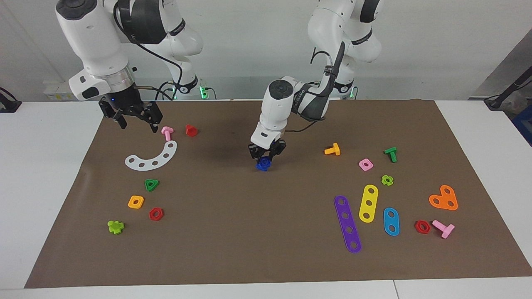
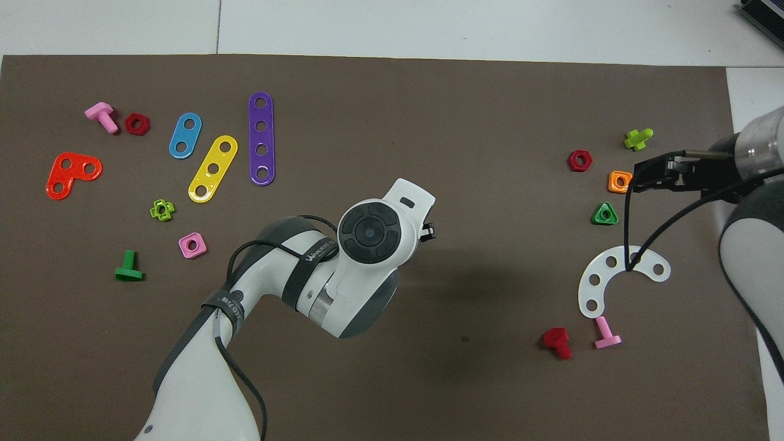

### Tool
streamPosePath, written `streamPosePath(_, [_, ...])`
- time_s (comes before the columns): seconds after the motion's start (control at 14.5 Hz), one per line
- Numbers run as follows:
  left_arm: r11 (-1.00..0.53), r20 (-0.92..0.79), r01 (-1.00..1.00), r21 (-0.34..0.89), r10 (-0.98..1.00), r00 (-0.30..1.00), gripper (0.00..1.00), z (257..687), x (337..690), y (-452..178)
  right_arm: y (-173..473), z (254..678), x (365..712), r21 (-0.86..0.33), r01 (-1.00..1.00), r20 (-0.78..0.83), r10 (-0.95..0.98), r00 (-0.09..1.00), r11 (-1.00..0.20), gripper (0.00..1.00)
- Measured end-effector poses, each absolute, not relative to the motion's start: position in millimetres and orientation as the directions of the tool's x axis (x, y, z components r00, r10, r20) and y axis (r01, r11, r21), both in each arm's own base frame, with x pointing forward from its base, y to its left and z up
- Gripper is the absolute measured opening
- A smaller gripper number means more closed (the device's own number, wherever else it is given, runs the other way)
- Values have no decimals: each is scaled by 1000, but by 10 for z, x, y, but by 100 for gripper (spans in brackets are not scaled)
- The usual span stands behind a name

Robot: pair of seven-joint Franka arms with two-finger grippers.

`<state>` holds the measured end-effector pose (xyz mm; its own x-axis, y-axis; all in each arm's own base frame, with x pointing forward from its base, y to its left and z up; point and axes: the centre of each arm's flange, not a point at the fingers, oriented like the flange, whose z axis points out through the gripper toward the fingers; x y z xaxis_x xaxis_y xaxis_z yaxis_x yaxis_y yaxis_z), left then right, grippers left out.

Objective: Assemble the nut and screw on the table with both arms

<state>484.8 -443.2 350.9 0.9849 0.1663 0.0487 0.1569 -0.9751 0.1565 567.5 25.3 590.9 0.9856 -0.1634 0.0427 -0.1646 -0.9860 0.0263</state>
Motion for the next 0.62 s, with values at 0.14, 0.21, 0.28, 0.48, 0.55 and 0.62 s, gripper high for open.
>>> streamPosePath(0.14, [-976, 55, 151, 156, 161, 985, 46, 3516, 4849, -4437, 254, 5909, 5675, 26, -165, 43, -163, 986, -986, 100])
streamPosePath(0.21, [-976, 56, 151, 156, 161, 985, 46, 3517, 4853, -4437, 254, 5909, 5675, 26, -164, 43, -163, 986, -986, 100])
streamPosePath(0.28, [-977, 55, 151, 154, 161, 986, 46, 3521, 4860, -4440, 255, 5909, 5675, 26, -164, 43, -163, 986, -986, 100])
streamPosePath(0.48, [-981, 27, 156, 116, 160, 987, 46, 3491, 4905, -4429, 257, 5909, 5675, 26, -164, 43, -163, 986, -986, 100])
streamPosePath(0.55, [-981, 21, 157, 110, 160, 987, 46, 3499, 4924, -4438, 259, 5909, 5675, 26, -164, 43, -162, 986, -986, 100])
streamPosePath(0.62, [-982, 18, 157, 107, 159, 987, 46, 3518, 4937, -4451, 260, 5909, 5675, 26, -163, 43, -162, 986, -986, 100])
